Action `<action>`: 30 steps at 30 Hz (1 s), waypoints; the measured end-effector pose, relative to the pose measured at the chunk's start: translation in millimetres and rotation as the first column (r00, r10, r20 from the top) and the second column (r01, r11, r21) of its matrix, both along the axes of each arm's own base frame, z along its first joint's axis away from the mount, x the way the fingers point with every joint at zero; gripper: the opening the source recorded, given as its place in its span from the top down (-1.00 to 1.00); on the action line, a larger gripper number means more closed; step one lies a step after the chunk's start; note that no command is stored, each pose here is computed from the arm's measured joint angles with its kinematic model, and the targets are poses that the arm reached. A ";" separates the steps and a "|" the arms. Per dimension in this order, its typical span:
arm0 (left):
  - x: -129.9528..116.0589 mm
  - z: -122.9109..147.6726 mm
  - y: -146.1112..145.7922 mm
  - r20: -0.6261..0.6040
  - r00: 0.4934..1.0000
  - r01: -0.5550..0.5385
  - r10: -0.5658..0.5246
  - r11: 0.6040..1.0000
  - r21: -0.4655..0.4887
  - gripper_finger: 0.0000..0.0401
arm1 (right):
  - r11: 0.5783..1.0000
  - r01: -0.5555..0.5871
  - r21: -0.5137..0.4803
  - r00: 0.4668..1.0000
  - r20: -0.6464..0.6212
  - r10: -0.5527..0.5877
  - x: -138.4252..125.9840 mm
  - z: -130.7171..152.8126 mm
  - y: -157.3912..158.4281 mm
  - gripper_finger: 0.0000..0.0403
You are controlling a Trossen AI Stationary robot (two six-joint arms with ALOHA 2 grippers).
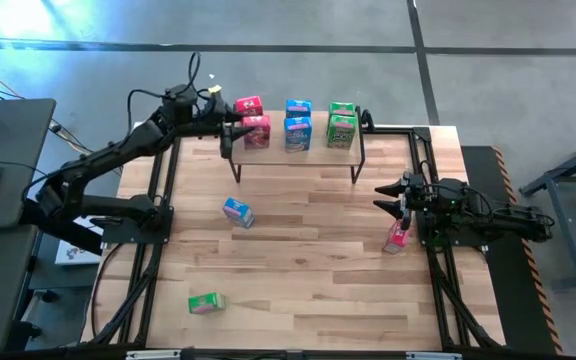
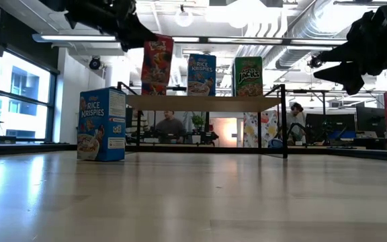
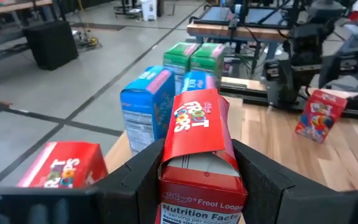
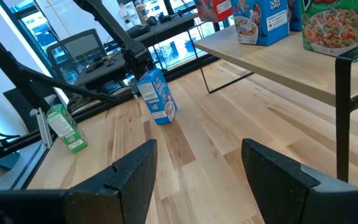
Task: Stack cereal on shelf
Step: Put the red cereal box on the shelf aligned with the other red cereal box
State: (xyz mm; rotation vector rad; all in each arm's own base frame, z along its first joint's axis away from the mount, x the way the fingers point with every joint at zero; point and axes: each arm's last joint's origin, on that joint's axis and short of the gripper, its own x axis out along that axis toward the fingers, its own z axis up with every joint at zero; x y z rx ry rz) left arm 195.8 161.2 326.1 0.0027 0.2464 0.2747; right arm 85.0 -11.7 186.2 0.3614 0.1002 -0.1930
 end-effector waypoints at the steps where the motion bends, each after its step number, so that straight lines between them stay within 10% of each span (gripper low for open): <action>1: 0.3 -1.1 1.5 -0.001 1.000 -0.006 0.006 1.000 -0.011 0.20 | 1.000 0.000 0.000 1.000 0.000 0.000 0.0 0.0 0.0 -0.13; 30: -4.2 -22.3 30.5 -0.076 0.993 -0.098 0.092 0.992 -0.074 0.20 | 1.000 0.000 0.000 1.000 0.000 0.000 0.0 0.1 0.0 -0.13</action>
